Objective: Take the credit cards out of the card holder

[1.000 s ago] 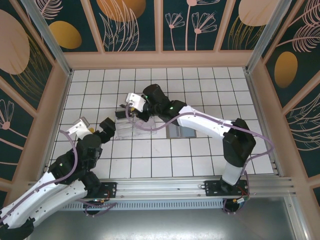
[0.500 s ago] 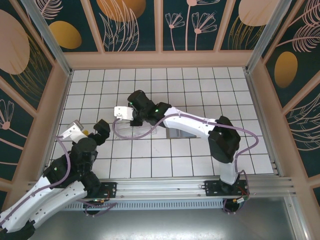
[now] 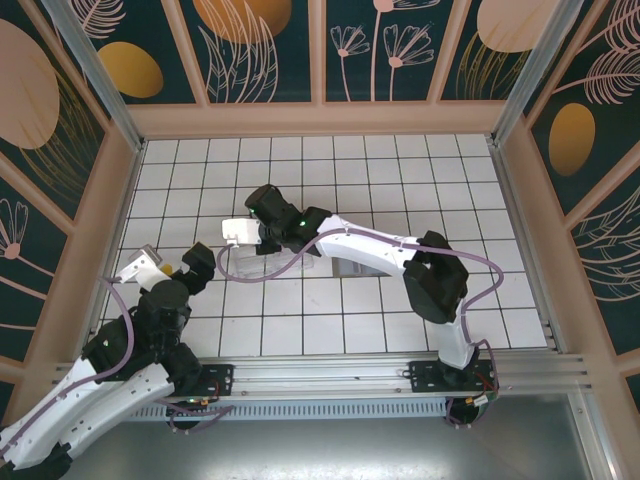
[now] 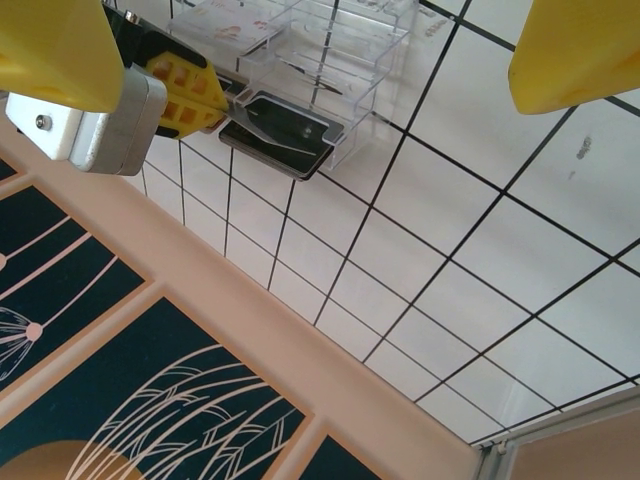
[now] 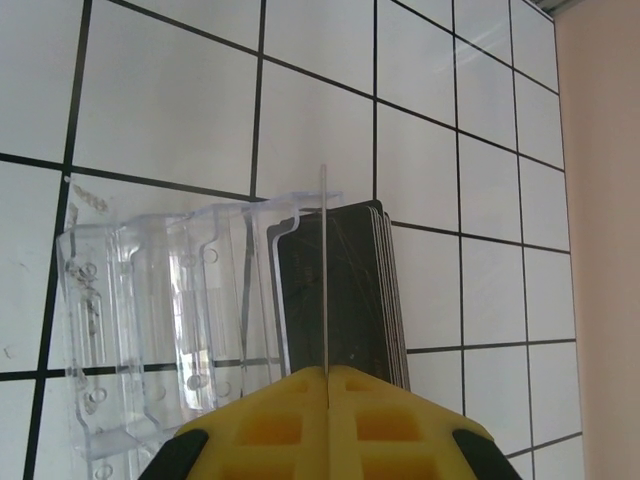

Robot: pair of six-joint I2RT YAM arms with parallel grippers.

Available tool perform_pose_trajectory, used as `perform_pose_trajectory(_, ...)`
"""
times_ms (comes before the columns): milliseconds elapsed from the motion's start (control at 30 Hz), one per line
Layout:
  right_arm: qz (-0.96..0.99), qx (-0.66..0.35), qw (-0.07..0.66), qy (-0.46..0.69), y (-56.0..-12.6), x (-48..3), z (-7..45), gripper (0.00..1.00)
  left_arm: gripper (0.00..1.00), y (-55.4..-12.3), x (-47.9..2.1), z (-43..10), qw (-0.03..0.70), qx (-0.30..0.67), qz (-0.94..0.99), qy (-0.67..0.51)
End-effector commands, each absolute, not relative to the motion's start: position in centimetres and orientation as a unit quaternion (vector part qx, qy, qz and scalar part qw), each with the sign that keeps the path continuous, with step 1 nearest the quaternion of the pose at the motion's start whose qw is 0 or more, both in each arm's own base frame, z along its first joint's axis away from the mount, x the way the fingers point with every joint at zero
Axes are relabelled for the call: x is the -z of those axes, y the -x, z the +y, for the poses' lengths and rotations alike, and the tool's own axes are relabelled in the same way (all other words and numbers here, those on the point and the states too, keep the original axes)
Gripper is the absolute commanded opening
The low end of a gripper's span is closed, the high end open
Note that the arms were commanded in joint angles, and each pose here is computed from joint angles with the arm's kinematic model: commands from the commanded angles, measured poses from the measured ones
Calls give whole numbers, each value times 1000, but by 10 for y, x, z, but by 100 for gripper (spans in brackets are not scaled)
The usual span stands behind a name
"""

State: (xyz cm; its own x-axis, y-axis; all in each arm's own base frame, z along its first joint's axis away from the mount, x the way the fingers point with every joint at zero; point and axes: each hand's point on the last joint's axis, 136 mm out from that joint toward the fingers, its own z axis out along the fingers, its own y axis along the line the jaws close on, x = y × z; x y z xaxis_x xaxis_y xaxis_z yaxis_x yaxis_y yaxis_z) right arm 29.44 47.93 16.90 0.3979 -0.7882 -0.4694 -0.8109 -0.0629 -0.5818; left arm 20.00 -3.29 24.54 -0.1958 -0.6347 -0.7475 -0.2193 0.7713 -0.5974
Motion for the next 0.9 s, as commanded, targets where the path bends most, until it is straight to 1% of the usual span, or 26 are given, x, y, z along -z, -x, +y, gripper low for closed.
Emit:
perform_pose_trajectory(0, 549, 5, 404, 732, -303, -163, 476, 0, 99, -199, -241, -25, 572, 167, 748, 292)
perform_pose_trajectory(333, 554, 22, 396, 731, -312, -147, 472, 0, 99, -199, -241, -25, 572, 166, 748, 292)
perform_pose_trajectory(667, 561, 12, 386, 732, -311, -135, 477, 0, 99, -199, -238, -26, 570, 165, 751, 289)
perform_pose_trajectory(700, 562, 11, 386, 732, -311, -135, 478, 1, 99, -199, -238, -26, 570, 164, 752, 288)
perform_pose_trajectory(767, 564, 12, 387, 730, -312, -135, 478, 7, 99, -199, -239, -26, 571, 165, 751, 289)
perform_pose_trajectory(833, 567, 14, 389, 726, -314, -135, 479, 15, 99, -199, -239, -26, 571, 164, 751, 289)
perform_pose_trajectory(867, 568, 15, 391, 724, -315, -137, 480, 17, 99, -199, -238, -26, 571, 164, 752, 288)
